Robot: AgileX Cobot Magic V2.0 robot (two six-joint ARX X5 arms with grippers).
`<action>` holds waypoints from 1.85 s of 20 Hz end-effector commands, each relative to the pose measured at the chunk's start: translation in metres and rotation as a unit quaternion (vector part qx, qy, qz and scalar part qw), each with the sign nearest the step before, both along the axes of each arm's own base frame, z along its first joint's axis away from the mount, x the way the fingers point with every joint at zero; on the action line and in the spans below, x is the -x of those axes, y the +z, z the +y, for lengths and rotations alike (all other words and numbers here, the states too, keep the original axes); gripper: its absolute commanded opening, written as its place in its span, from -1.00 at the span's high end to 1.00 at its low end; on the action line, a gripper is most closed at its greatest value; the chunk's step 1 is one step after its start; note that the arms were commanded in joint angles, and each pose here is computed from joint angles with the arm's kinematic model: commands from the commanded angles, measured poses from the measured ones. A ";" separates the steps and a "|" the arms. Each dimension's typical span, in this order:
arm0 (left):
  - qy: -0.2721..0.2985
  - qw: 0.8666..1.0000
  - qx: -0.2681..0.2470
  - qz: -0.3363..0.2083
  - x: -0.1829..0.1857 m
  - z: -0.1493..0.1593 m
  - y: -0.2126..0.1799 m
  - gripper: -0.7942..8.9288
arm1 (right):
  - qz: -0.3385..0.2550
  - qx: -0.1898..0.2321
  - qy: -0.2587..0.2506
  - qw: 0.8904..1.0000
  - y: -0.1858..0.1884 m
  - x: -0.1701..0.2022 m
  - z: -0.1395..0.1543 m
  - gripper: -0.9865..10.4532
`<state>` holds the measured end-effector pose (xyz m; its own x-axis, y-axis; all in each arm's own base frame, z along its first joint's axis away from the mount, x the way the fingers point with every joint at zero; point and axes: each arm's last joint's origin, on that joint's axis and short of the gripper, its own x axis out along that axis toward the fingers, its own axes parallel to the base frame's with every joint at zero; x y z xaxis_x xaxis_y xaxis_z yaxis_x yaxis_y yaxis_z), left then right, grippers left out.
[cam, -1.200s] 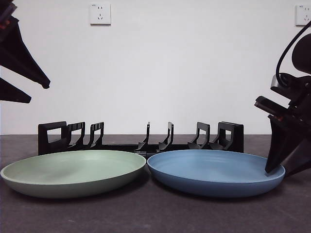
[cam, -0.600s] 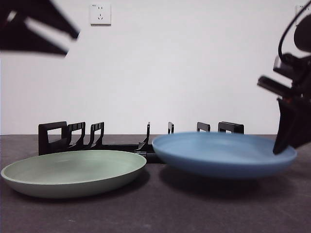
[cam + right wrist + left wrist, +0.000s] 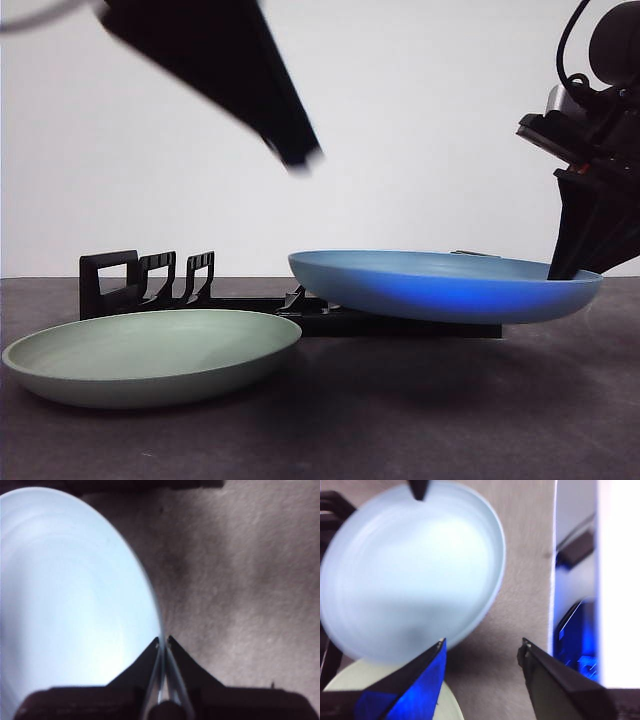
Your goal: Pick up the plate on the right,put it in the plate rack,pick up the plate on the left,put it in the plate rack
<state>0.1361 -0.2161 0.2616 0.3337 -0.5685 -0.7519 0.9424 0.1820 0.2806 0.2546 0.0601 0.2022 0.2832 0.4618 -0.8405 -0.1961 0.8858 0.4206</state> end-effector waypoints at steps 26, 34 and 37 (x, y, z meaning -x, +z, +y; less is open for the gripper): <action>-0.111 0.991 -0.068 0.000 -0.015 -0.046 -0.065 0.72 | 0.019 -0.021 0.026 0.999 0.000 0.004 0.004 0.84; -0.095 0.992 -0.078 -0.018 -0.013 -0.048 -0.064 0.85 | -0.016 -0.024 0.024 0.999 0.017 0.012 0.001 0.79; -0.073 0.995 -0.066 -0.009 -0.008 -0.056 -0.049 0.85 | -0.078 -0.033 0.014 0.996 0.040 0.019 -0.005 0.58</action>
